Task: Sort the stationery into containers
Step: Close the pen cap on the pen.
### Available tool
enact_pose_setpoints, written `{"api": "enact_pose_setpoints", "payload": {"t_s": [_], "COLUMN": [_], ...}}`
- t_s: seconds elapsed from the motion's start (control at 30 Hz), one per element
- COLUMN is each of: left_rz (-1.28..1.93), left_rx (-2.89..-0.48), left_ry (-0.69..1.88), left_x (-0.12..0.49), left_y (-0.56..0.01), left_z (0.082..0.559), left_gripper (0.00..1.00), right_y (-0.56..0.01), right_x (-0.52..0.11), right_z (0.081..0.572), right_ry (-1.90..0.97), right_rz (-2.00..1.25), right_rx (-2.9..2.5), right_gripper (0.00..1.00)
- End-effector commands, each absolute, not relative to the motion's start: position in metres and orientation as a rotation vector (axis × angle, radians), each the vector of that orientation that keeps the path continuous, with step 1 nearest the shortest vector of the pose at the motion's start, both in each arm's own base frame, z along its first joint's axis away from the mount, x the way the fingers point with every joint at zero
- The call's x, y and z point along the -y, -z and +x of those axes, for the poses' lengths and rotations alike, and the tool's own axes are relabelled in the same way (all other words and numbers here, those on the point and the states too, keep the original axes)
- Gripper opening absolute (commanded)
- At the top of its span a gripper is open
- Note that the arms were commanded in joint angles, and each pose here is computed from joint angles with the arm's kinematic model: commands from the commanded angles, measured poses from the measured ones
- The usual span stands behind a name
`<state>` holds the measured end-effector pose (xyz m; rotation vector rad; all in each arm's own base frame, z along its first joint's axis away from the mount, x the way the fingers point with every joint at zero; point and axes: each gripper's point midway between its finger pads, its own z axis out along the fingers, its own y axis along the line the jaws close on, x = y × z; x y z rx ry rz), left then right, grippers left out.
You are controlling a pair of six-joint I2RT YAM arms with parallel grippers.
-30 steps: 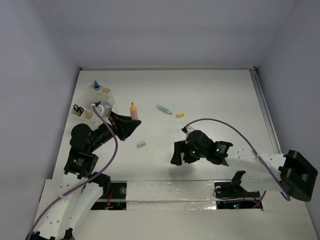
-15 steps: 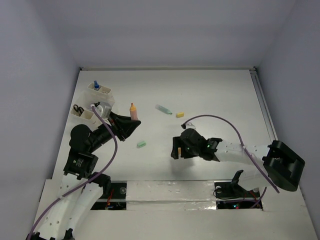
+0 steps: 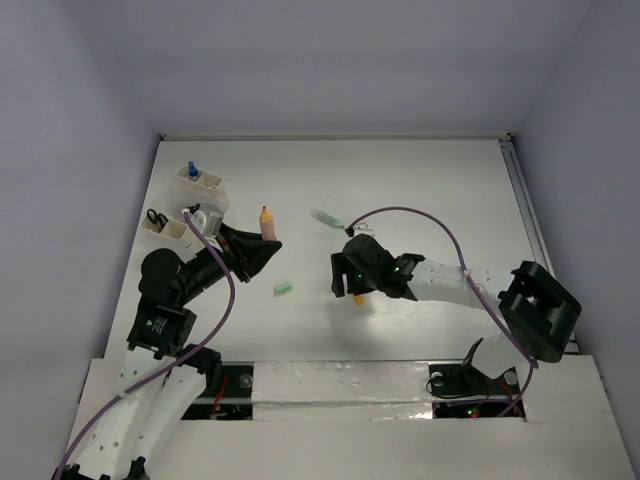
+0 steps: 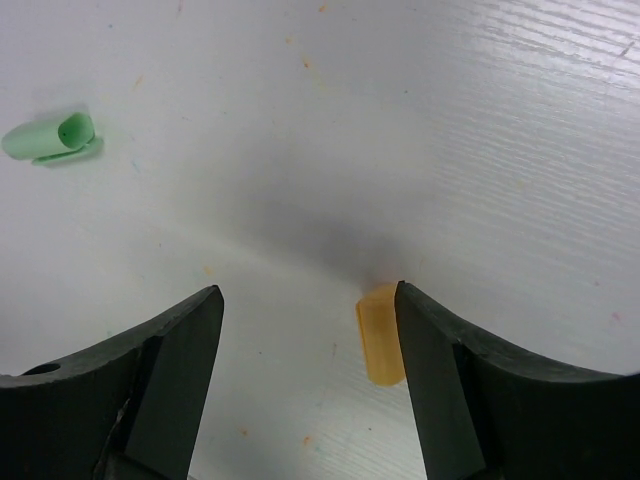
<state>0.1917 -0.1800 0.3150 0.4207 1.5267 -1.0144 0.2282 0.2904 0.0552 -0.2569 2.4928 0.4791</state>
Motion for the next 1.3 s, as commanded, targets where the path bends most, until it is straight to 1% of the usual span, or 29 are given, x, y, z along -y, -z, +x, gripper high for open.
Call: {"api": "enact_pose_setpoints", "payload": {"t_s": [0.0,0.07,0.1,0.13,0.23,0.37,0.53,0.7,0.77,0.8,0.87,0.9,0.93,1.0,1.13,1.17,1.2,1.23,1.27], "left_rz": [0.456,0.459,0.459,0.462,0.460,0.462,0.460,0.460,0.462,0.461,0.462,0.464,0.464,0.464,0.464,0.464,0.465,0.464,0.466], "left_rx": [-1.432,-1.429,-1.431,-1.432,-1.436,-1.434,-1.442,-1.446,-1.446,-1.447,-1.444,-1.441,-1.441,-1.443,-1.439,-1.439,-1.439,-1.441,-1.438], "left_ry": [1.003,1.004,1.007,1.009,1.011,1.011,1.012,1.012,1.013,1.014,1.013,1.013,1.013,1.013,1.011,1.011,1.012,1.011,1.014], "left_x": [0.179,0.179,0.179,0.180,0.180,0.180,0.181,0.181,0.181,0.181,0.181,0.181,0.181,0.181,0.180,0.180,0.181,0.180,0.181], "left_y": [-0.344,-0.344,-0.344,-0.344,-0.343,-0.343,-0.341,-0.341,-0.341,-0.341,-0.341,-0.342,-0.342,-0.341,-0.342,-0.342,-0.342,-0.342,-0.342], "left_z": [0.186,0.185,0.185,0.185,0.186,0.186,0.187,0.188,0.188,0.188,0.187,0.187,0.187,0.187,0.186,0.186,0.186,0.186,0.186], "left_gripper": [0.00,0.00,0.00,0.00,0.00,0.00,0.00,0.00,0.00,0.00,0.00,0.00,0.00,0.00,0.00,0.00,0.00,0.00,0.00], "right_y": [-0.077,-0.082,-0.082,-0.078,-0.079,-0.059,-0.050,-0.036,-0.032,-0.032,-0.029,-0.027,-0.027,-0.024,-0.015,-0.015,-0.016,-0.019,-0.024], "right_x": [-0.282,-0.275,-0.273,-0.267,-0.263,-0.254,-0.266,-0.265,-0.263,-0.262,-0.259,-0.258,-0.259,-0.259,-0.254,-0.253,-0.253,-0.253,-0.254], "right_z": [0.237,0.231,0.229,0.224,0.222,0.217,0.223,0.225,0.224,0.223,0.221,0.221,0.221,0.222,0.219,0.218,0.217,0.218,0.219], "right_ry": [-0.426,-0.408,-0.397,-0.362,-0.305,-0.168,-0.155,-0.086,-0.062,-0.055,-0.039,-0.032,-0.033,-0.023,0.028,0.030,0.025,0.018,0.010], "right_rz": [-0.281,-0.309,-0.342,-0.376,-0.481,-0.612,-0.696,-0.738,-0.750,-0.757,-0.770,-0.787,-0.787,-0.804,-0.821,-0.821,-0.821,-0.815,-0.807], "right_rx": [-2.435,-2.451,-2.458,-2.488,-2.507,-2.605,-2.625,-2.669,-2.687,-2.691,-2.703,-2.705,-2.704,-2.710,-2.744,-2.748,-2.751,-2.745,-2.733], "right_gripper": [0.75,0.72,0.67,0.66,0.64,0.65,0.64,0.55,0.54,0.50,0.50,0.47,0.47,0.41,0.22,0.16,0.04,0.00,0.00]}}
